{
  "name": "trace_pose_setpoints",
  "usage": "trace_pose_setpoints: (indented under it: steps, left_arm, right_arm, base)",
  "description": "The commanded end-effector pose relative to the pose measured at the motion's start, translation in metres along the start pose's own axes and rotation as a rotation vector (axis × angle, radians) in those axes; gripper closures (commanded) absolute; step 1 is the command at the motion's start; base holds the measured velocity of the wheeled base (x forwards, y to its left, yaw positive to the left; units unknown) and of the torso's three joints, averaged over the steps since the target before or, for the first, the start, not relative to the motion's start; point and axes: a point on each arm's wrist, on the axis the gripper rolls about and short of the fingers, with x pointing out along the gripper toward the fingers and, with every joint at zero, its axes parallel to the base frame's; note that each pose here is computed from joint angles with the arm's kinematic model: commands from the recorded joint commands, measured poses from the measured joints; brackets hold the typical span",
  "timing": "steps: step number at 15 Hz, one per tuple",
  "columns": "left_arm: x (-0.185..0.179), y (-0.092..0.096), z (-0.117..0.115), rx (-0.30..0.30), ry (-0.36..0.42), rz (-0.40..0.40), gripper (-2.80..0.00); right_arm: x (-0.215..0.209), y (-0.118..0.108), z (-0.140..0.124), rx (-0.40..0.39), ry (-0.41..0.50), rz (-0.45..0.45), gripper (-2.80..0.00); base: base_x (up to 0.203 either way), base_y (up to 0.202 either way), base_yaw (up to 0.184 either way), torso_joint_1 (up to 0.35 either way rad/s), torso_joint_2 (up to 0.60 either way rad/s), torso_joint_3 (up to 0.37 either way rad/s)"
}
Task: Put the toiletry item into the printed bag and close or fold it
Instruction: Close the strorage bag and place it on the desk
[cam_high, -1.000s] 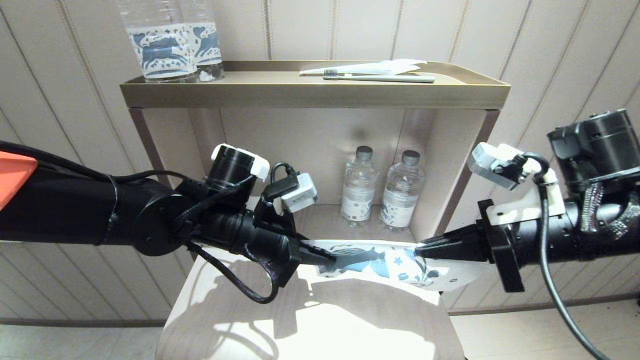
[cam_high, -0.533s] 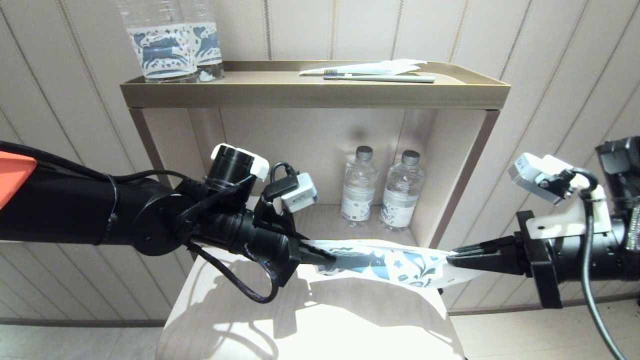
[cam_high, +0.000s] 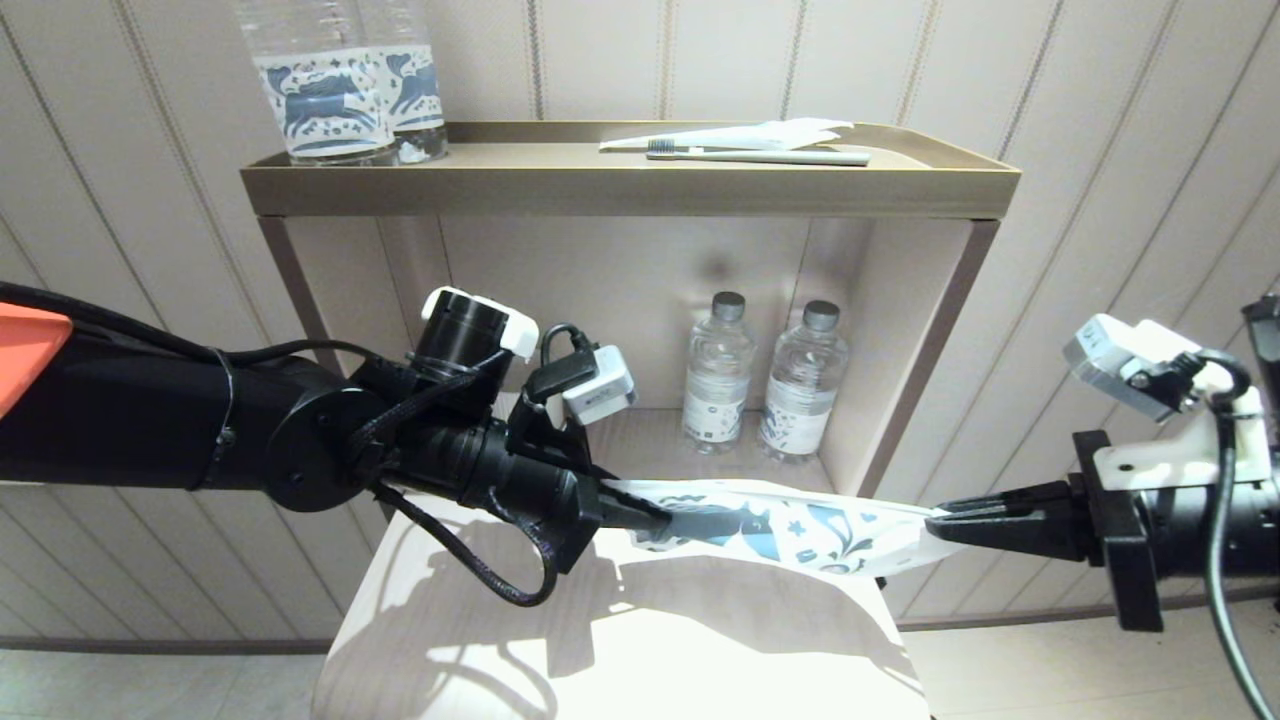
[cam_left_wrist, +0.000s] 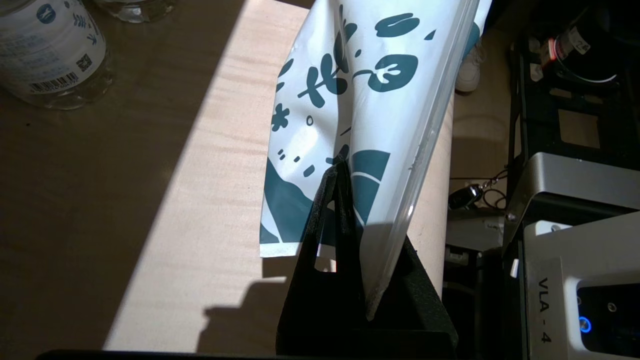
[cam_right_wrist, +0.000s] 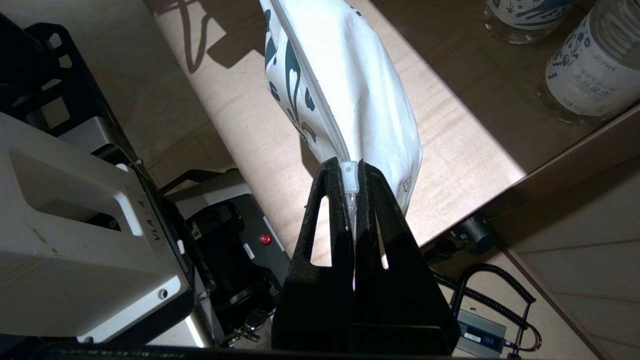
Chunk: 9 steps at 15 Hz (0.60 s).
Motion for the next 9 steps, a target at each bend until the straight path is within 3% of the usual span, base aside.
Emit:
trace_pose_setpoints:
  steps: [1, 2, 3, 9]
  left_arm:
    - [-0.0002, 0.0, 0.0006, 0.004, -0.003, -0.002, 0.0]
    - [0.0002, 0.0003, 0.0003, 0.003, -0.002, -0.001, 0.0]
    - [0.0002, 0.0002, 0.0003, 0.003, -0.002, -0.003, 0.0]
    - [0.0006, 0.0007, -0.0025, -0.014, 0.012, 0.009, 0.0]
  right_arm:
    - [-0.0004, -0.0014, 0.0009, -0.002, -0.003, -0.003, 0.0]
    - [-0.0007, -0.0022, -0.0001, -0.001, -0.002, -0.009, -1.5]
    - [-0.0012, -0.0022, -0.0002, -0.003, -0.003, -0.011, -2.8]
    - [-0.0053, -0.0043, 0.0036, -0.001, -0.019, -0.027, -2.8]
  base:
    - [0.0, 0.0, 0.0, 0.0, 0.0, 0.0]
    - [0.0, 0.0, 0.0, 0.0, 0.0, 0.0]
    - [0.0, 0.0, 0.0, 0.0, 0.0, 0.0]
    - [0.0, 0.0, 0.0, 0.0, 0.0, 0.0]
